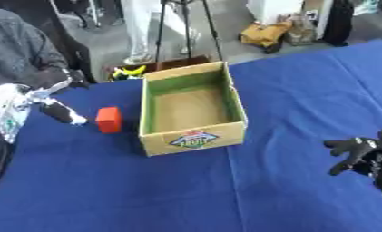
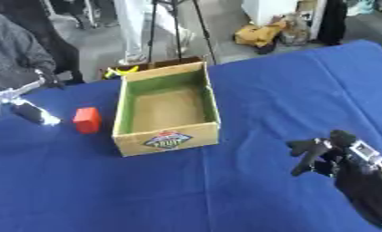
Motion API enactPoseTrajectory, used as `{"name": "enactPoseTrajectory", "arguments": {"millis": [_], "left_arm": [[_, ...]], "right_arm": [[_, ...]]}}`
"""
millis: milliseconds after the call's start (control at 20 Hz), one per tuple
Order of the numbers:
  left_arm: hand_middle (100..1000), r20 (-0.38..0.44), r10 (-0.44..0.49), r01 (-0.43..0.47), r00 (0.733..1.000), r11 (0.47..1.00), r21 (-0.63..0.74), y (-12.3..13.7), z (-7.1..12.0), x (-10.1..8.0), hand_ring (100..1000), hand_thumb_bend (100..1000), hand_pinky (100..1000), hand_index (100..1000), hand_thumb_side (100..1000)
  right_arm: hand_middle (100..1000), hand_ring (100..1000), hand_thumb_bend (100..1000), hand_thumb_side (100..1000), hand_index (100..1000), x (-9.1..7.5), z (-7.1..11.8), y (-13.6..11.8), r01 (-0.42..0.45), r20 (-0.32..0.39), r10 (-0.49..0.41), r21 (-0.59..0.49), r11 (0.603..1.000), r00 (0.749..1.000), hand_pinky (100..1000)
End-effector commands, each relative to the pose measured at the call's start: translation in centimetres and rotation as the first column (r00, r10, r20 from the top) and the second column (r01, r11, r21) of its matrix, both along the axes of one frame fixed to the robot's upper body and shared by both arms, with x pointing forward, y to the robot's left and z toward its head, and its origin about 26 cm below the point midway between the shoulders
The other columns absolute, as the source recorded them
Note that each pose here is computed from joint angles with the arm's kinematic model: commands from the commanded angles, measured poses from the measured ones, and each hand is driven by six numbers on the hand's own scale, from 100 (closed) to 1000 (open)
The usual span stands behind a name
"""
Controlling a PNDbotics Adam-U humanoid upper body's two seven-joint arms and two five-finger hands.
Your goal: Pick up objects on the table and place them in the box.
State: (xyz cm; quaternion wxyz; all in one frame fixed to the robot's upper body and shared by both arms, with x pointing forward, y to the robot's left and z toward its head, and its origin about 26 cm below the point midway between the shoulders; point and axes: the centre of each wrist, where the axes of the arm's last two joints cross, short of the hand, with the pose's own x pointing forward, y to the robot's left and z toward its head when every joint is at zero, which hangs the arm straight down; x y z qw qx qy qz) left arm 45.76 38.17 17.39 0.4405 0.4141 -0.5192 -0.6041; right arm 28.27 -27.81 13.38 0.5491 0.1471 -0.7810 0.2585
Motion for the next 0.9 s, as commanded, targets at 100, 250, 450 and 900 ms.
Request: {"name": "enactPoseTrajectory", "arguments": {"millis": [100, 250, 450, 900], "left_arm": [[730, 0.046, 0.031, -0.029, 0.998, 0.999, -0.037, 0.4, 0.4, 0.3, 765, 664, 821, 797, 324], [732, 0.047, 0.043, -0.040, 0.998, 0.997, -0.062, 0.4, -0.4, 0.3, 763, 631, 821, 797, 309], [741, 0.065, 0.045, -0.039, 0.997, 0.996, -0.085, 0.3, -1.1, 0.3, 767, 592, 824, 798, 306], [754, 0.062, 0.047, -0.041, 0.997, 0.995, -0.090, 0.5, -1.6, 0.2, 781, 728, 835, 809, 424]], "right_arm": [[619, 888, 100, 1000, 544, 0.1, 1.1, 0.0, -0.012, 0.035, 0.013, -0.035, 0.999, 0.999, 602], [619, 888, 100, 1000, 543, 0.1, 1.1, 0.1, -0.015, 0.038, 0.017, -0.043, 0.999, 0.999, 602], [619, 889, 100, 1000, 543, 0.2, 1.2, 0.1, -0.017, 0.046, 0.019, -0.049, 0.999, 0.999, 601], [619, 889, 100, 1000, 543, 0.2, 1.4, 0.2, -0.018, 0.056, 0.021, -0.059, 0.998, 0.998, 601]]}}
